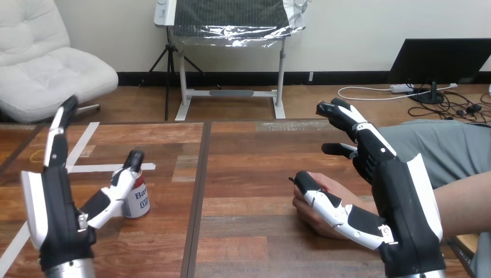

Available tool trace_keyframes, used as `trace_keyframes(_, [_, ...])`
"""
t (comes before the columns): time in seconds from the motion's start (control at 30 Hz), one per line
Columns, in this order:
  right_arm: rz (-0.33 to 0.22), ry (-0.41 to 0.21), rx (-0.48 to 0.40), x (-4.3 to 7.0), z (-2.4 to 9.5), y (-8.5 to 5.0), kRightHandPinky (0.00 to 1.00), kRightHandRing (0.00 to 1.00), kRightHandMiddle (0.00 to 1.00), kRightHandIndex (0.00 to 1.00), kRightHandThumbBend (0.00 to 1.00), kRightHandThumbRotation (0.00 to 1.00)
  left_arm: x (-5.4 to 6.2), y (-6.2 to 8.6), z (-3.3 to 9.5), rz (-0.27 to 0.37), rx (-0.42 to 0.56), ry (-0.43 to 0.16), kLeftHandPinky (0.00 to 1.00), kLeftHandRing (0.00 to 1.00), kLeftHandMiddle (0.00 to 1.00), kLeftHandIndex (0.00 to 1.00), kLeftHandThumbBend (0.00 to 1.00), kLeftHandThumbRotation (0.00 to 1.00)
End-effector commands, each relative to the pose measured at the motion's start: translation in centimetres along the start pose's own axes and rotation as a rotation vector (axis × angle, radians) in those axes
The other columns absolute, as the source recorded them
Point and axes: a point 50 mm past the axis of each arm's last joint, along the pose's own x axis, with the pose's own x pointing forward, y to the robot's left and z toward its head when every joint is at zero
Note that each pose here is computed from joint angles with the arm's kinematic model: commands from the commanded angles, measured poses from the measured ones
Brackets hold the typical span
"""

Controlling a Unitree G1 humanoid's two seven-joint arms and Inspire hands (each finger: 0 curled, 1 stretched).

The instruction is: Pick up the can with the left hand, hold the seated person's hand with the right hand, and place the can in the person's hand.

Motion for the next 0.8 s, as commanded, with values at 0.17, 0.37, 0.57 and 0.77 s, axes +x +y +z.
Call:
trace_keyframes(0.17, [0.008, -0.051, -0.016, 1.3, 0.7, -0.3, 0.76, 0.91, 0.94, 0.82, 0.52, 0.0, 2.7, -0.3, -1.1, -0.038, 0.091, -0.036, 0.94, 0.94, 0.93, 0.93, 0.75, 0.42])
trace_keyframes(0.37, [0.01, -0.044, -0.024, 1.3, 0.7, -0.4, 0.78, 0.93, 0.94, 0.82, 0.53, 0.0, 3.2, -0.5, -2.0, -0.074, 0.167, -0.006, 0.92, 0.94, 0.94, 0.94, 0.83, 0.54])
trace_keyframes(0.57, [0.009, -0.043, -0.027, 1.3, 0.8, -0.5, 0.81, 0.93, 0.94, 0.82, 0.53, 0.0, 3.7, -0.6, -2.8, -0.127, 0.217, 0.028, 0.91, 0.94, 0.95, 0.95, 0.89, 0.59])
trace_keyframes(0.77, [0.009, -0.053, -0.032, 1.5, 0.8, -0.6, 0.83, 0.94, 0.94, 0.82, 0.53, 0.0, 4.3, -0.7, -3.5, -0.173, 0.293, 0.047, 0.87, 0.93, 0.95, 0.96, 0.94, 0.64])
